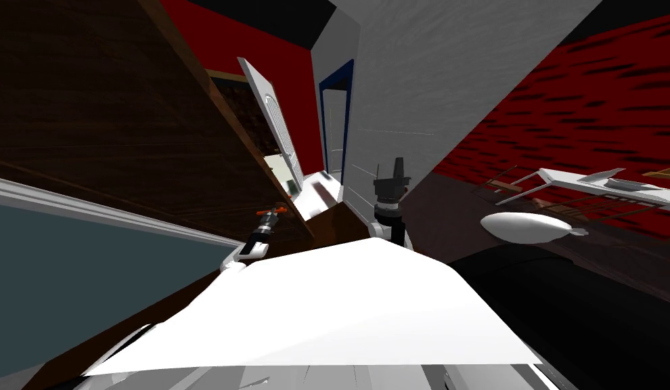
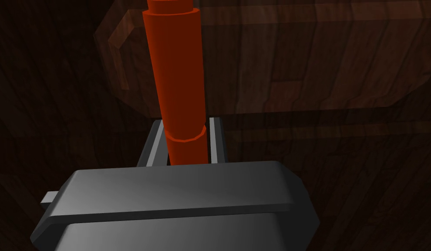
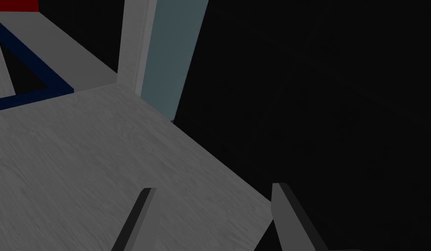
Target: Pull the door open
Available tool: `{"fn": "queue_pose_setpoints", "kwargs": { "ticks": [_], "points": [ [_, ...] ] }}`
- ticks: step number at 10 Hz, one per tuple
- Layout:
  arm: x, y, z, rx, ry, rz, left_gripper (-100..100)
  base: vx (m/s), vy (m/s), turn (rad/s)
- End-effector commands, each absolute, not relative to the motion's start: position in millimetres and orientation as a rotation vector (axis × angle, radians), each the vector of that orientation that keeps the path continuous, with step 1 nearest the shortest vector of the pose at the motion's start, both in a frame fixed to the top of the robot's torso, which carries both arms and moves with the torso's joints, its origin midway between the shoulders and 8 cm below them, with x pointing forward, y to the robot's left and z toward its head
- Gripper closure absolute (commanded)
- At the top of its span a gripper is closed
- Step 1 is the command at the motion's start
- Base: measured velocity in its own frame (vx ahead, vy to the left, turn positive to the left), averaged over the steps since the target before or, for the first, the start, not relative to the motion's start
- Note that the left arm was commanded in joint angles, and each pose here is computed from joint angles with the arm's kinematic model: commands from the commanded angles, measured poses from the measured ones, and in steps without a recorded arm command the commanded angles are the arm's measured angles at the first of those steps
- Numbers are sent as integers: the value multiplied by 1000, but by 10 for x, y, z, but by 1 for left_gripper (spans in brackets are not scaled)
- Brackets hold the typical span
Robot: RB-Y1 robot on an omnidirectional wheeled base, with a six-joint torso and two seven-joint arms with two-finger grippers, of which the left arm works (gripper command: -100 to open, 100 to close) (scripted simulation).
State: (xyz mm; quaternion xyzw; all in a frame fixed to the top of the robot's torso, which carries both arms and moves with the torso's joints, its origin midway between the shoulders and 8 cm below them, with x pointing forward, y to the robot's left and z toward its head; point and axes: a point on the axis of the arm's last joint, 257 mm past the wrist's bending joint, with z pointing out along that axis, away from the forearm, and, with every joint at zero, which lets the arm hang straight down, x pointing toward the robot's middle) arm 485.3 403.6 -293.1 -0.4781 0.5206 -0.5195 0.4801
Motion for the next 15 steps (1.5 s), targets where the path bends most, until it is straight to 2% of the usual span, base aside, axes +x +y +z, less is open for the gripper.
{"fn": "queue_pose_setpoints", "kwargs": {
  "ticks": [1,15],
  "points": [
    [4761,4070,-2956,-1164,1281,-1278,100,-162,61,-155],
    [4266,4288,-2931,-1111,1351,-1351,100,-199,85,-140]
  ]
}}
